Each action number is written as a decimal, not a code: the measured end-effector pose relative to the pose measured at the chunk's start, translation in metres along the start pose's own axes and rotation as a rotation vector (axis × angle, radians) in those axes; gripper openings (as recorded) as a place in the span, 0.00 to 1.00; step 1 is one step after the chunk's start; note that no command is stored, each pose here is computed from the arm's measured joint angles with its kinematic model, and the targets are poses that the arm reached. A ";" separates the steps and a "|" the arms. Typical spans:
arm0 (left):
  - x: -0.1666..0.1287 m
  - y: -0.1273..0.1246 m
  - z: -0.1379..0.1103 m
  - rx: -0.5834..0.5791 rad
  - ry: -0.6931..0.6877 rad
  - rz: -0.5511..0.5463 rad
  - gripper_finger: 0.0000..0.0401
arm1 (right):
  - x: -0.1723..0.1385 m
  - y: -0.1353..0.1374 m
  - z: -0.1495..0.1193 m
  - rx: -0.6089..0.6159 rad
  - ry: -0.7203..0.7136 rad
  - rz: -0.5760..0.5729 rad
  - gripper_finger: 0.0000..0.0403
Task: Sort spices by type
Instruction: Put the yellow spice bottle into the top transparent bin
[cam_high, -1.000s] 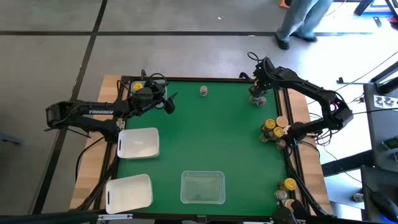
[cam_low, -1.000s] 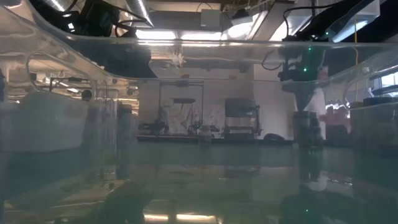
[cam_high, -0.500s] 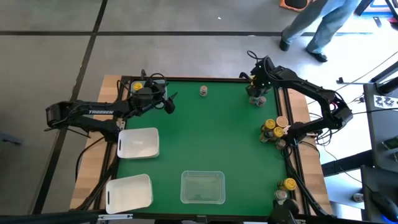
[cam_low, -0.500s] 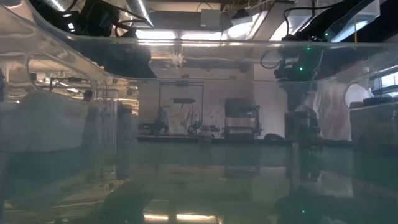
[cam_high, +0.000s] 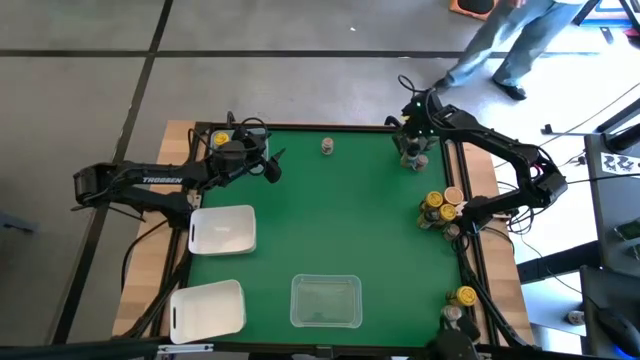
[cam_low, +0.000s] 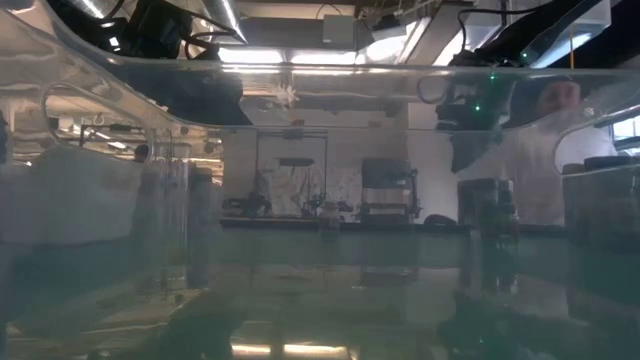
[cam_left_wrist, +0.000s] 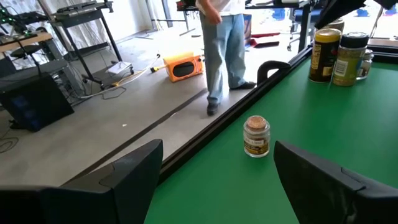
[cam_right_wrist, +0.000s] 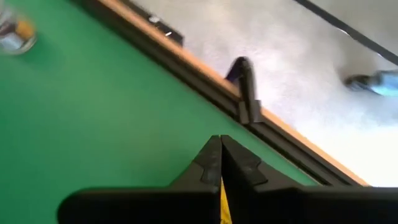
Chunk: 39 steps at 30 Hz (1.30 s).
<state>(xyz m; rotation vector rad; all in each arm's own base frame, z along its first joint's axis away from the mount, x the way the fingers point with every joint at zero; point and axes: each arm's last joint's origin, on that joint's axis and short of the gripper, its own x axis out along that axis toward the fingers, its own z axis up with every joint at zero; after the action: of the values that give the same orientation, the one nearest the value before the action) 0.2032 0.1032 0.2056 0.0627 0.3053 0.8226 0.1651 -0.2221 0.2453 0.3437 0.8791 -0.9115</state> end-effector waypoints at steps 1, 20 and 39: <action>0.000 0.000 0.000 0.000 0.000 0.000 0.76 | 0.000 -0.001 0.001 0.021 -0.006 -0.017 0.03; 0.000 0.000 0.000 0.001 0.001 0.000 0.76 | -0.001 -0.002 0.015 0.004 0.212 -0.023 0.80; 0.000 0.000 0.000 0.001 0.001 0.000 0.76 | 0.033 0.002 0.004 0.009 0.364 0.012 0.64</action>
<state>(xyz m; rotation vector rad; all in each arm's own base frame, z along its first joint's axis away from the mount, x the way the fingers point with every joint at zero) 0.2032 0.1032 0.2055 0.0634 0.3064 0.8224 0.1793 -0.2409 0.2220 0.5322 1.2054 -0.8552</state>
